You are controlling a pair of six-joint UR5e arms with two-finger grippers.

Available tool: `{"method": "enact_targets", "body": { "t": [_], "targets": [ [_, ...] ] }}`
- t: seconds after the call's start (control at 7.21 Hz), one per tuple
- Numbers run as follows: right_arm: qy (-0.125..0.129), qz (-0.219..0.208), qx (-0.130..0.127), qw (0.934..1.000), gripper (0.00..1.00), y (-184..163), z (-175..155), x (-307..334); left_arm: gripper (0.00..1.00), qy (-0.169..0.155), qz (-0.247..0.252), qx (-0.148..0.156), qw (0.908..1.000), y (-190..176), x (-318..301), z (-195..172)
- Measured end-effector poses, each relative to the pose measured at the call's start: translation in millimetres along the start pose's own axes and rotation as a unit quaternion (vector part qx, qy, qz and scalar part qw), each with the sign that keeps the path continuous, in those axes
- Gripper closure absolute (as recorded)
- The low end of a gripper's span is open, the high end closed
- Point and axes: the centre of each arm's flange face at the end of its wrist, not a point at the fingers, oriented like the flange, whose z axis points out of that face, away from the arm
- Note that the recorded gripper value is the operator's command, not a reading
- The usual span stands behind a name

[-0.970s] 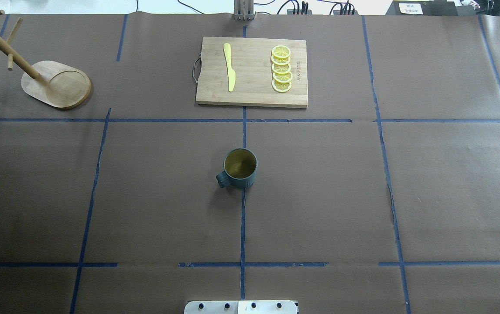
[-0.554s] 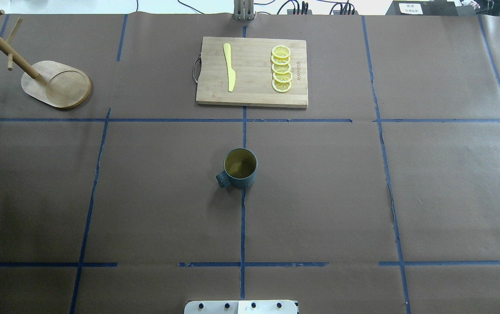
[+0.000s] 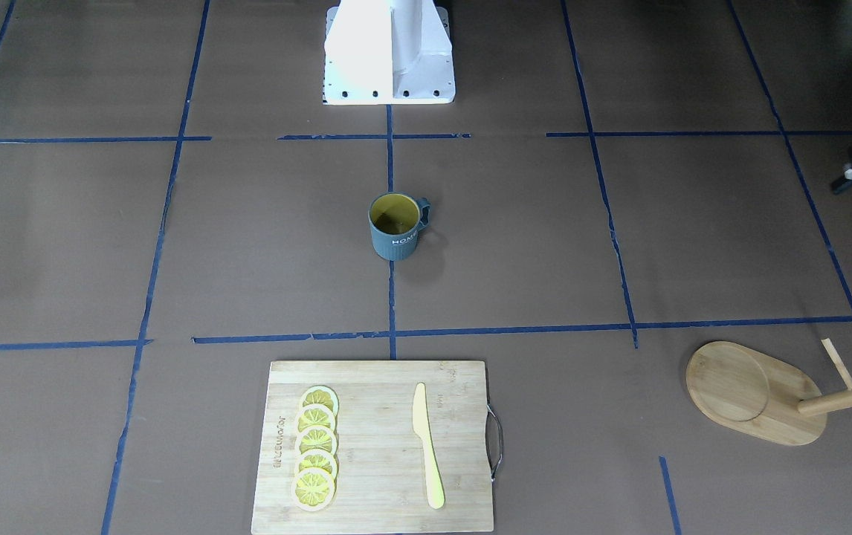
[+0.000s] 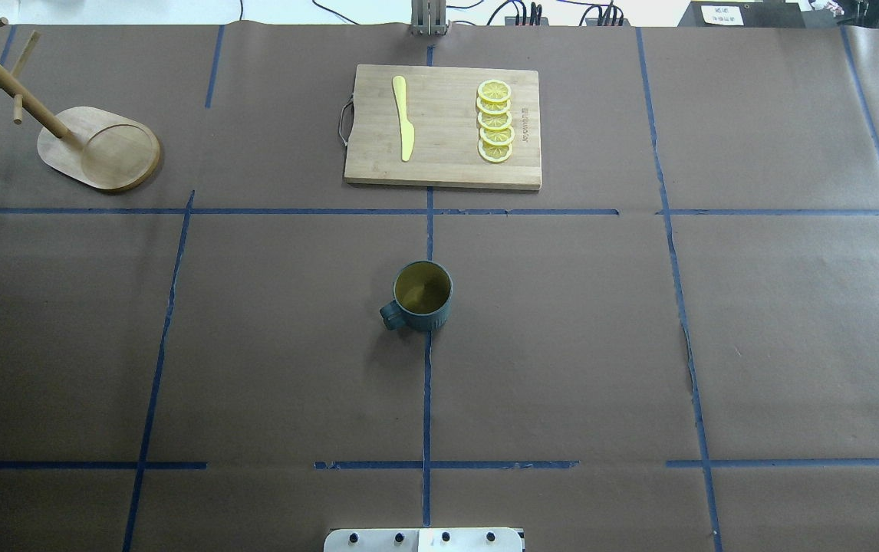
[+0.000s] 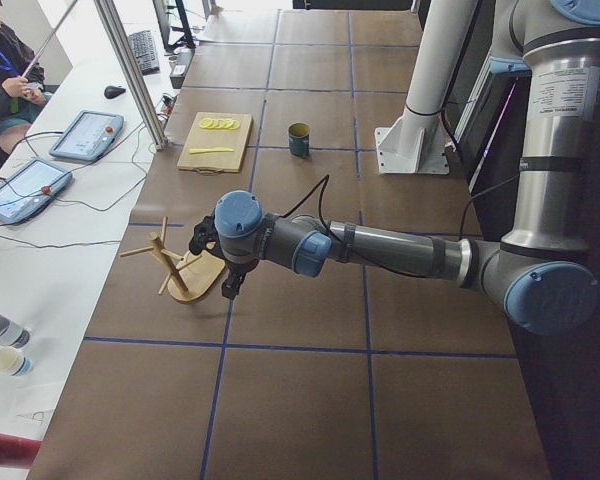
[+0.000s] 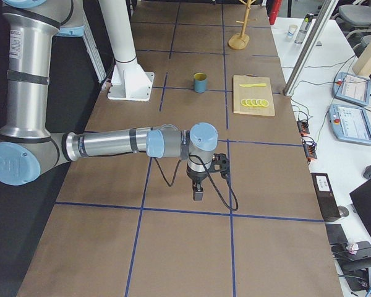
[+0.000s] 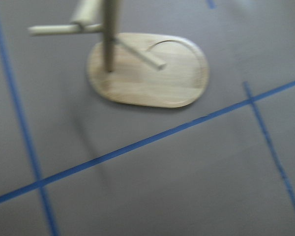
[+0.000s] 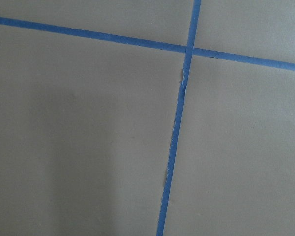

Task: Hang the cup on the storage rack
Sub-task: 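Move the left gripper toward the teal mug at the table center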

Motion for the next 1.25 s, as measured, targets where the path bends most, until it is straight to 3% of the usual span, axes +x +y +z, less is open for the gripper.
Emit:
{"method": "enact_targets", "body": {
  "t": [0.28,0.69,1.25],
  "targets": [
    [-0.001,-0.001,0.001,1.0,0.0,-1,-1,-1,0.0,0.028,0.067,0.036,0.9967,-19,89,61],
    [-0.001,-0.002,0.001,1.0,0.0,-2,-1,-1,0.0,0.045,0.143,0.127,0.9804,-33,226,171],
    [-0.002,-0.002,0.002,1.0,0.0,-5,-1,-2,0.0,0.023,0.173,0.208,0.9623,-16,384,284]
  ]
}}
